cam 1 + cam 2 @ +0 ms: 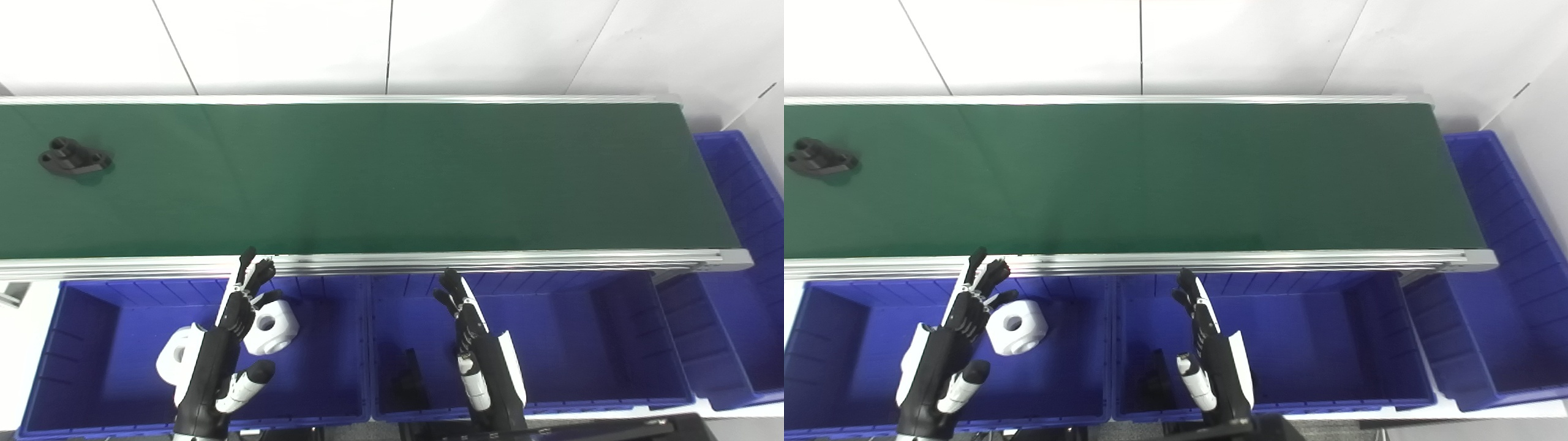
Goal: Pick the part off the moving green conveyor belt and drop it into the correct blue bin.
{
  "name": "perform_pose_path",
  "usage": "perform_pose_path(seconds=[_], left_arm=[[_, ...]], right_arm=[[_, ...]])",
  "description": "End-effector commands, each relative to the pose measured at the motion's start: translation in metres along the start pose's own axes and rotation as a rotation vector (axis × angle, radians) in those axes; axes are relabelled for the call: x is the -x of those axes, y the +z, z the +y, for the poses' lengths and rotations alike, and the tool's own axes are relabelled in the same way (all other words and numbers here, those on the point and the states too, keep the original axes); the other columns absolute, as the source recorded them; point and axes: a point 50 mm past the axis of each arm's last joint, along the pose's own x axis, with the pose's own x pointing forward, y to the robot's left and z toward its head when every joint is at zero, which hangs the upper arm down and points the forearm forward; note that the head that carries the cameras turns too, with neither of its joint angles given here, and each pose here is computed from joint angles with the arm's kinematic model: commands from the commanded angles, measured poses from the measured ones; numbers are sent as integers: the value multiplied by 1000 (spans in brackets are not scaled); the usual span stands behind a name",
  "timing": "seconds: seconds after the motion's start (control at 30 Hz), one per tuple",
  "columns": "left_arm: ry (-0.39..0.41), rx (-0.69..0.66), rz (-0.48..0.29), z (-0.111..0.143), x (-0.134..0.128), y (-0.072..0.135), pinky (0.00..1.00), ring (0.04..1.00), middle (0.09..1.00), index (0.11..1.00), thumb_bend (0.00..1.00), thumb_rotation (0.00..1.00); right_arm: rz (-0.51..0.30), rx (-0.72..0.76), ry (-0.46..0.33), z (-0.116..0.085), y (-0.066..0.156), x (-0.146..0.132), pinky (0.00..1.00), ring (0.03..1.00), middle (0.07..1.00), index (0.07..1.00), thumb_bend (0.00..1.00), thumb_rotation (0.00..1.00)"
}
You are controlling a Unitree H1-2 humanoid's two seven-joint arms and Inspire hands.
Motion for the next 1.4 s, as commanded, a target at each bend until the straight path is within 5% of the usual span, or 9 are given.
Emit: perform_pose_path(seconds=[0.0,0.8,1.37], left_arm=[[28,8,-52,0,0,7,818,923,941,1000,815,863],[23,3,-41,1,4,14,813,928,945,1000,821,871],[-1,81,15,-22,-2,-22,816,922,937,997,820,819]], right_arm=[[-50,-27,-1,5,10,2,995,928,956,967,912,1000],[-57,-8,-7,6,13,5,965,919,953,966,903,1000],[-23,-5,-7,-17,-17,3,996,929,964,980,907,1000]])
